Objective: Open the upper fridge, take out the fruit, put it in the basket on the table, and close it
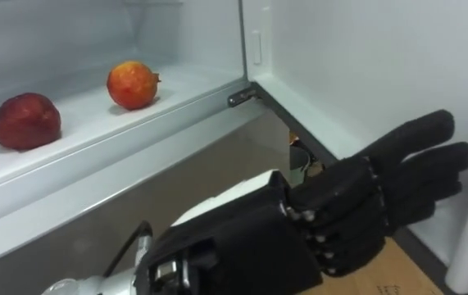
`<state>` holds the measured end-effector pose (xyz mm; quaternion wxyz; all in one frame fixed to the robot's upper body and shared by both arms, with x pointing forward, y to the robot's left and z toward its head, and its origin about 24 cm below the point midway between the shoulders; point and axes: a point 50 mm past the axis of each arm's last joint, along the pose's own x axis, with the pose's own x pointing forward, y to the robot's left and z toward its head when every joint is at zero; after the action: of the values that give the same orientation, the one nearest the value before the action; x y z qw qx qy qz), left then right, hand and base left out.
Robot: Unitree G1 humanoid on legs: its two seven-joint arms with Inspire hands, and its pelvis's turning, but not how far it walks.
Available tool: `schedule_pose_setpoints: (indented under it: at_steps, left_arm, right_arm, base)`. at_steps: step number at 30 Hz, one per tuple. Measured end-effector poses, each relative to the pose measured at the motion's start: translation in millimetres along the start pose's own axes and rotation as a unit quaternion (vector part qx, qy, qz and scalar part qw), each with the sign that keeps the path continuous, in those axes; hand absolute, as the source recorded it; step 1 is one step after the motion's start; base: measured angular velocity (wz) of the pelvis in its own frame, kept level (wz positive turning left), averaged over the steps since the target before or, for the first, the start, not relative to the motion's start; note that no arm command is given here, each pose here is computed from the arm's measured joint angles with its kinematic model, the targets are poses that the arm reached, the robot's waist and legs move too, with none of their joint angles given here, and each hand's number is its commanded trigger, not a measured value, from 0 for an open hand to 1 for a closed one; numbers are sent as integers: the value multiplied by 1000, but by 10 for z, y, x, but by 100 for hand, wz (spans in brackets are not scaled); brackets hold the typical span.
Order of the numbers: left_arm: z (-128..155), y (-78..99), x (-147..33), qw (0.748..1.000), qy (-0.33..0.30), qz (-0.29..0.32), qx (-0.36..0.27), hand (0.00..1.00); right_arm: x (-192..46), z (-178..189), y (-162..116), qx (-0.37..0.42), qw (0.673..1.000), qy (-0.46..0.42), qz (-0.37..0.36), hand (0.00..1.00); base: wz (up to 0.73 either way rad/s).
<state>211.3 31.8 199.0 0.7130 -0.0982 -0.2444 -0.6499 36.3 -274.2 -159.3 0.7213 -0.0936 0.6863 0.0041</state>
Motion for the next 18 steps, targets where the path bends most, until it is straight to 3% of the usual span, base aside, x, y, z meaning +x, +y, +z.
schedule_pose_setpoints:
  at_steps: [18]
  left_arm:
    - [36,129,232,1000,21,-17,14,0]
  right_arm:
    - [-14,-19,-78,5,1000,10,-24,0]
  base:
    - [-1]
